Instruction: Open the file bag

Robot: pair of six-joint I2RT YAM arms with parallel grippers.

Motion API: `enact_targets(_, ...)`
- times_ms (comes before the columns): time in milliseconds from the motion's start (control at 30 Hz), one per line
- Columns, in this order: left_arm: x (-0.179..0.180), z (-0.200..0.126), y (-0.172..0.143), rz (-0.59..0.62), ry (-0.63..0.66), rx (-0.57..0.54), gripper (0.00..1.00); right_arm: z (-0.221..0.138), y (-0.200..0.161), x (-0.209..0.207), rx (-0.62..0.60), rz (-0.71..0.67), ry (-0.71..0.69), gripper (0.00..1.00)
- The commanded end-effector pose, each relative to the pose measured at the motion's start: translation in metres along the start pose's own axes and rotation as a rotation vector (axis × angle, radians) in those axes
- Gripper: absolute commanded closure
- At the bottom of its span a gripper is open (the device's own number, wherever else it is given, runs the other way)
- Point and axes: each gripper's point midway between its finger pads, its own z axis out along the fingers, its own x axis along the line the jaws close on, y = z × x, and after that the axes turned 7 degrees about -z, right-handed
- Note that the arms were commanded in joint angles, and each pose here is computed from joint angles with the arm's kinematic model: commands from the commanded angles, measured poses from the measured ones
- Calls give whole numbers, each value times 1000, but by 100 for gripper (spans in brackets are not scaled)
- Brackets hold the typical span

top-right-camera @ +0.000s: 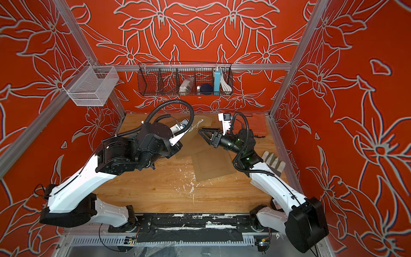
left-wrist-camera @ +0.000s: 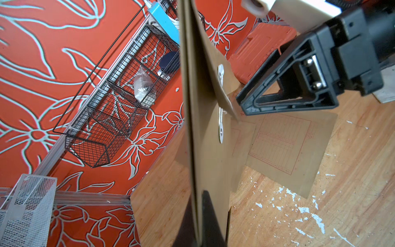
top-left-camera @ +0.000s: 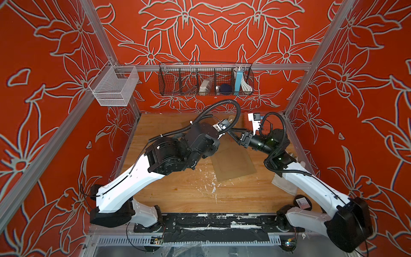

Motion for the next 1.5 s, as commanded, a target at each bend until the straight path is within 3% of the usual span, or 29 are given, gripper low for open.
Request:
enact_targets(0,3,-3,8,-5,18,-28,100,6,24,32,-66,-91,102,51)
enact_targets(400,3,-3,7,-5,17,-25,100,18,28,28,-66,-98,78,60)
enact_targets(933,2,-2,5,1,18,-19,100,15,18,24,-24,-106,27,100)
enact_targets(1467,0,-1,1,-7,11,-13,100,-8,7,32,90,-195,-60,100)
